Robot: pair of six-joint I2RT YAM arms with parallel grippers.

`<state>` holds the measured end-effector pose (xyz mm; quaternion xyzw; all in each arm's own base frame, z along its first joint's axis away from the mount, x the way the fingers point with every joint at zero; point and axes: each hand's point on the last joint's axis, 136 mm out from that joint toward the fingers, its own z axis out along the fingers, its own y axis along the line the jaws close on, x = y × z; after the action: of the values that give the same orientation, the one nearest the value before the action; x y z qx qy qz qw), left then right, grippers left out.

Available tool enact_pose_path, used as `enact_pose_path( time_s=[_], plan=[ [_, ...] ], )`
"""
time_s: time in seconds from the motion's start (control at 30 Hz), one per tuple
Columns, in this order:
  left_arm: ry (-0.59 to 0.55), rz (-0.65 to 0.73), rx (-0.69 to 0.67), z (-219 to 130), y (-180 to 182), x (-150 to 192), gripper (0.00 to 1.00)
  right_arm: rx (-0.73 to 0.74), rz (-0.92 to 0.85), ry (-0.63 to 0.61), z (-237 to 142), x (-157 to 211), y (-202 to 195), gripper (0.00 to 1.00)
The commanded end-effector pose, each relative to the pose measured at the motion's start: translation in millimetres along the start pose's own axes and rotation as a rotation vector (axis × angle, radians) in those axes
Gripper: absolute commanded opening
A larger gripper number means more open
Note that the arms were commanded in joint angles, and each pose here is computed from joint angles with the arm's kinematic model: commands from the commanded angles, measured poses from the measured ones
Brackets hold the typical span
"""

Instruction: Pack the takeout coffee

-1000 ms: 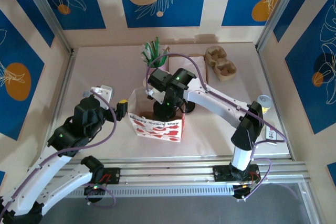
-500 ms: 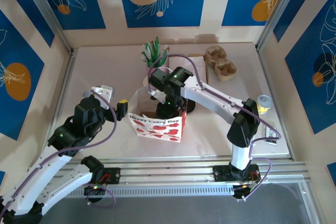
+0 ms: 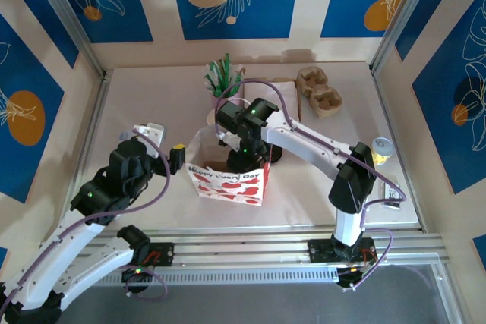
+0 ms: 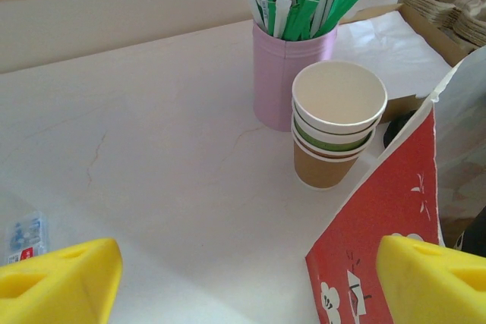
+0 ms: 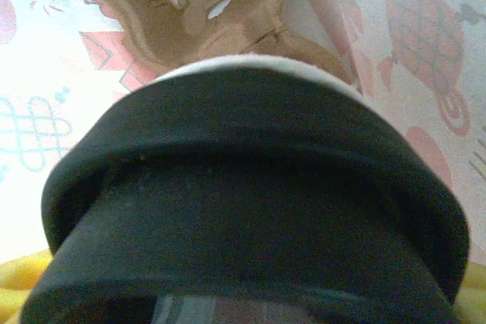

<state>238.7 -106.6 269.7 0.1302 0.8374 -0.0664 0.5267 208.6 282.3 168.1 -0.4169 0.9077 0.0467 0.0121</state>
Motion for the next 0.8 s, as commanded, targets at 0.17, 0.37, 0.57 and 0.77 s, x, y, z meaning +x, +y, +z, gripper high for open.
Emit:
enact_pose_path(
  time_s=[0.17,0.37,0.57,0.77],
  plan=[
    [0.003,0.017,-0.026,-0.2,5.4,-1.4,0.87,0.013,0.043,-0.040,-13.5,8.2,-7.0,0.73],
    [0.007,0.018,-0.026,0.7,5.2,-0.8,0.87,0.008,0.044,-0.049,-16.3,8.1,-6.6,0.73],
    [0.006,0.016,-0.026,0.5,5.2,-1.2,0.87,0.002,0.043,-0.043,-14.5,7.5,-5.2,0.73],
    [0.005,0.016,-0.024,0.5,4.9,-1.5,0.87,-0.004,0.038,-0.044,-12.8,4.6,-2.5,0.73]
  ],
)
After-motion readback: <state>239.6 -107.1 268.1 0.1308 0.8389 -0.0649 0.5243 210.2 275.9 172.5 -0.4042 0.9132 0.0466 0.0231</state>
